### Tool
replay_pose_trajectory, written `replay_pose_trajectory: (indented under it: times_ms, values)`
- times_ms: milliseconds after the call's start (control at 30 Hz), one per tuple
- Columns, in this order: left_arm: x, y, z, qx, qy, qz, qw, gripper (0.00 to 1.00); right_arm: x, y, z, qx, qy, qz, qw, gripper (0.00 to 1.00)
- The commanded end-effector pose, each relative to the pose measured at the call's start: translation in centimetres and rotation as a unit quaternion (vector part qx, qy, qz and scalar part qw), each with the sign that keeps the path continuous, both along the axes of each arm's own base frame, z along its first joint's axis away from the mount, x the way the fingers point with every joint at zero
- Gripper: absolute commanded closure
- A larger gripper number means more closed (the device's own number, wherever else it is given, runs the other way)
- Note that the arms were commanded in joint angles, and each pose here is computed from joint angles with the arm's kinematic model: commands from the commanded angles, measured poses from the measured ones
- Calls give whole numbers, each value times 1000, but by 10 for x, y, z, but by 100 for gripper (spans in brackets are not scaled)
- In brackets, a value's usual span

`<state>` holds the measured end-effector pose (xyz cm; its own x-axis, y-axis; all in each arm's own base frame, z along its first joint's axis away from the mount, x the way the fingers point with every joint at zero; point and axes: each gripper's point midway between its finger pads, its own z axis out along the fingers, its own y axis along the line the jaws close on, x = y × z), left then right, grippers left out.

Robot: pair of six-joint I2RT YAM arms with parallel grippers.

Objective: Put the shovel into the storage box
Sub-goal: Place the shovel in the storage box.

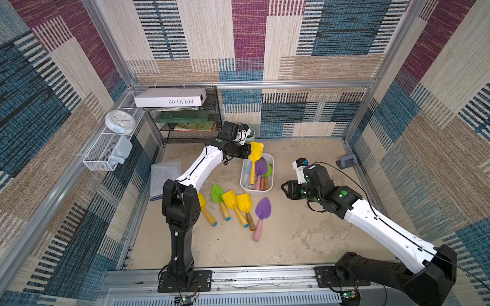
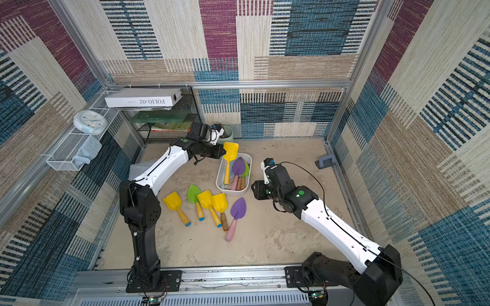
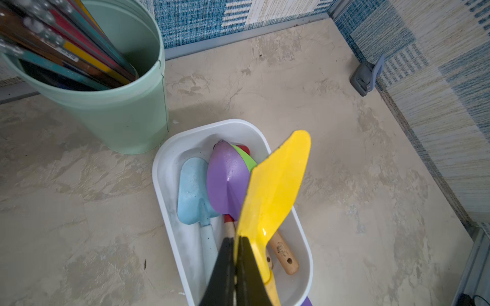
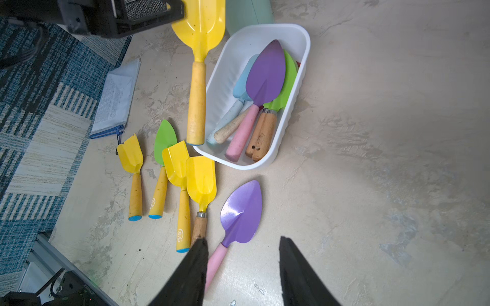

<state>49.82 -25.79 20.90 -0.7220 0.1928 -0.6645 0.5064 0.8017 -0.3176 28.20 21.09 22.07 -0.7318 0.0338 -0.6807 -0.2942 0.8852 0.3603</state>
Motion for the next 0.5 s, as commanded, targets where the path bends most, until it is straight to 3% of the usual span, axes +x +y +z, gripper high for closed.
replay_pose_trajectory:
  times_ms: [0,467]
  values:
    - [2,-6,-5,-8,12,-22,1000,100,0,-4,1,-5,-6,-4,1000,53]
    - [28,-2,-45,-10,37,0,999,100,2,-8,-12,-13,5,-8,1000,53]
